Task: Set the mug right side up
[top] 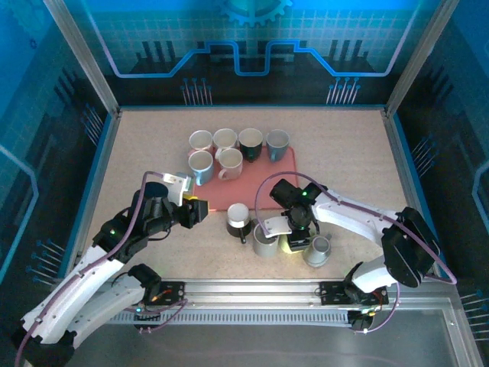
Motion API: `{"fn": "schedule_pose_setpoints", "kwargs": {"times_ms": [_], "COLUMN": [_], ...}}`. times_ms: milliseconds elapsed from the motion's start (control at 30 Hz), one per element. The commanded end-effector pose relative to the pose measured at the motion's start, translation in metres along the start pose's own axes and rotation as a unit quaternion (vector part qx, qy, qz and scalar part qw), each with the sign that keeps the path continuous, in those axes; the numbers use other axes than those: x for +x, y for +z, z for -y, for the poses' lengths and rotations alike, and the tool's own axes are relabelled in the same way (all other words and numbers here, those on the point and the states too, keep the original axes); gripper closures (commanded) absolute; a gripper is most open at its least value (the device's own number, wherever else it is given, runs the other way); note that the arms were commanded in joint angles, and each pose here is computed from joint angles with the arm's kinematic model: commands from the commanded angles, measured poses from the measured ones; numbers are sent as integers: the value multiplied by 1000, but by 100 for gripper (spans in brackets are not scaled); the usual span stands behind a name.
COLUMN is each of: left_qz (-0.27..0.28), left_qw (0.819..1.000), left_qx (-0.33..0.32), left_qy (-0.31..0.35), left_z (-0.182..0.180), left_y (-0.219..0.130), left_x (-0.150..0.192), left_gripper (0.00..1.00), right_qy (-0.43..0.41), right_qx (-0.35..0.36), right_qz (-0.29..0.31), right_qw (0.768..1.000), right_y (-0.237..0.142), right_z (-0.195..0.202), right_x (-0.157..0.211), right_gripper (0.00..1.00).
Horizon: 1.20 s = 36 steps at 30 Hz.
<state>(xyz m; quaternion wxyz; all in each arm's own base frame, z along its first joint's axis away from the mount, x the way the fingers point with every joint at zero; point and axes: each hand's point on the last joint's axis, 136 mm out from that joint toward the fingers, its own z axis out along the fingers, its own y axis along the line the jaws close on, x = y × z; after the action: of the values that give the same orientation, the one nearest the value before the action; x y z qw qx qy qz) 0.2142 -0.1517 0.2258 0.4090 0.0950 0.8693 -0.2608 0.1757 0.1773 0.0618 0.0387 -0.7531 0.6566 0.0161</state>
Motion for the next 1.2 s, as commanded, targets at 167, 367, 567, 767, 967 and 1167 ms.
{"fn": "schedule_pose_setpoints", "kwargs": {"times_ms": [167,367,567,767,967,1167], "left_qz": [3,4,5,16,10,-8], "left_qw": [1000,1000,1000,1000,999,979], "left_qx": [4,2,-6,-6,32,162], "left_qy": [10,11,11,5,-30,-122], "left_z": [0,0,-2,0,17,61], "left_y": [2,2,1,-6,-12,-4], "left_x": [3,2,1,-6,-13,-19], "left_gripper": [54,54,54,53,46,28], "right_qy": [0,15,61,197,360,429], "right_qx": [29,62,141,244,232,148], "right_qz": [11,19,74,221,427,619], "right_qw": [1000,998,985,924,797,641], "right_y": [-30,-68,-122,-199,-268,-309], "right_z": [12,23,49,91,105,104], "right_x": [-3,-1,-7,-33,-62,-82], "right_gripper": [64,69,69,76,76,79]}}
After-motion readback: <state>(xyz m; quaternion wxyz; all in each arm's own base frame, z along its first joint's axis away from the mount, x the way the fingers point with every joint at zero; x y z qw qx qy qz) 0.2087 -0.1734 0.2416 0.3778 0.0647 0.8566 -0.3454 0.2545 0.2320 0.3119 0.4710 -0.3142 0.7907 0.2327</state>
